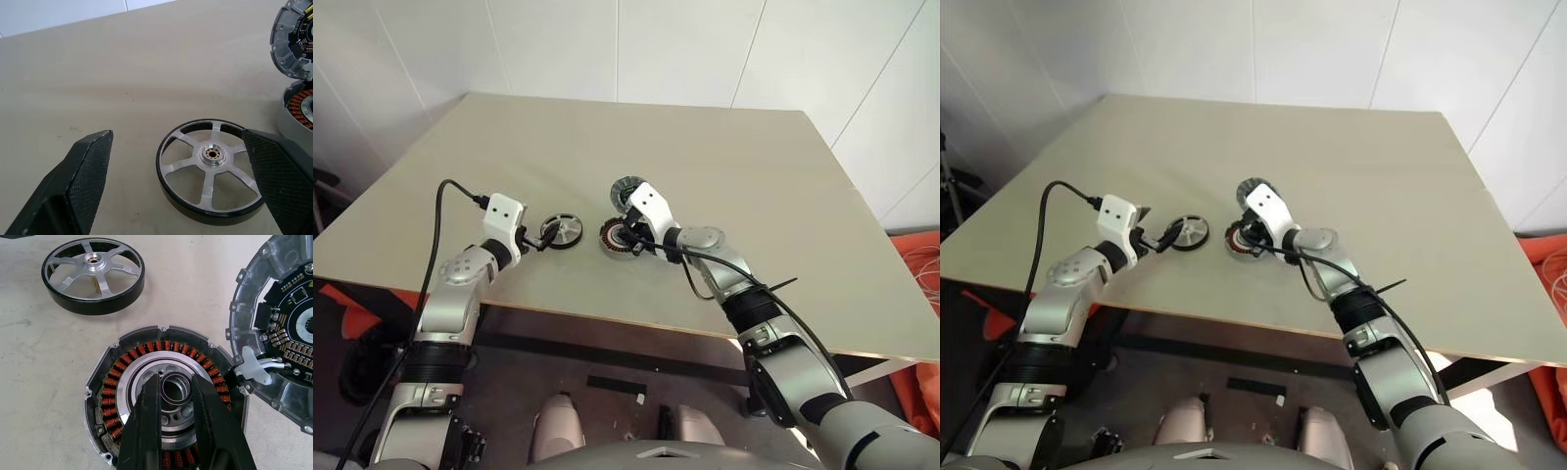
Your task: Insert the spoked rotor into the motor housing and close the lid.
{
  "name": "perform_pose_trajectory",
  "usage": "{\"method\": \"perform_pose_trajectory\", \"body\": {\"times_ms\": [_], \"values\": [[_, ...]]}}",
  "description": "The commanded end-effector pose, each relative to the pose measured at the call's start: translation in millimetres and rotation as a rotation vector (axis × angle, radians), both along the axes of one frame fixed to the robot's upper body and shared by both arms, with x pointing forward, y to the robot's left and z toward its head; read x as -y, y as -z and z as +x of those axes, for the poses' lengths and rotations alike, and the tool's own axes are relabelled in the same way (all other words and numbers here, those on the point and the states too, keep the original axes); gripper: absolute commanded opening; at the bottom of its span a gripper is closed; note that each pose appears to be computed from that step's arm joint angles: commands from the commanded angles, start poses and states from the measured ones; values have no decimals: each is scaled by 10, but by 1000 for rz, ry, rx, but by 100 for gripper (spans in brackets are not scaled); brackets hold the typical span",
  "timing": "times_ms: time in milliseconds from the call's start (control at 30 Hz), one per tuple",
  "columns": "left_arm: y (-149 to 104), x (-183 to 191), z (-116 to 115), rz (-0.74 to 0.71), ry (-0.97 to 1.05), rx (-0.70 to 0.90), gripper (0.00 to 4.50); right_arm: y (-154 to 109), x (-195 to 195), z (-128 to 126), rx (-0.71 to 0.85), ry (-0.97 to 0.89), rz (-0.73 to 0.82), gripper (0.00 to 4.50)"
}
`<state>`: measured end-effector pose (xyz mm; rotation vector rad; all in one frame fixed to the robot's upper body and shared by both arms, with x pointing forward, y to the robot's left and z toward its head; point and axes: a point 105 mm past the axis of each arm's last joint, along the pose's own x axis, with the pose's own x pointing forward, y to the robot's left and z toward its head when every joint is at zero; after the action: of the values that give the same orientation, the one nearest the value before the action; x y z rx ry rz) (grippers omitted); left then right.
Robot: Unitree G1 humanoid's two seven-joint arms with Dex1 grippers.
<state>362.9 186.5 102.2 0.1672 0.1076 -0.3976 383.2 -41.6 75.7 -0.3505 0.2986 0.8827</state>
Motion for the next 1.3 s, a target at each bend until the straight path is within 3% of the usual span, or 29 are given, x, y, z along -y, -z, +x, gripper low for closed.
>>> {"method": "perform_pose_trajectory", "body": {"times_ms": [33, 100, 500, 600, 767, 1300], "values": [[-206, -39, 25, 11, -8, 78, 450, -160, -49, 26, 52, -20, 24, 157], [-207, -40, 27, 11, -9, 78, 450, -167, -48, 25, 58, -21, 24, 217], [-197, -33, 34, 13, -5, 76, 450, -385, -102, 10, 91, -40, 98, 217], [-198, -33, 36, 13, -4, 77, 450, -407, -93, 23, 98, -34, 107, 158], [-201, -39, 39, 15, -5, 79, 450, -332, -87, 16, 83, -34, 93, 3], [-234, -74, 42, 25, -11, 87, 450, -100, -142, 17, 44, -38, 59, 3]]}}
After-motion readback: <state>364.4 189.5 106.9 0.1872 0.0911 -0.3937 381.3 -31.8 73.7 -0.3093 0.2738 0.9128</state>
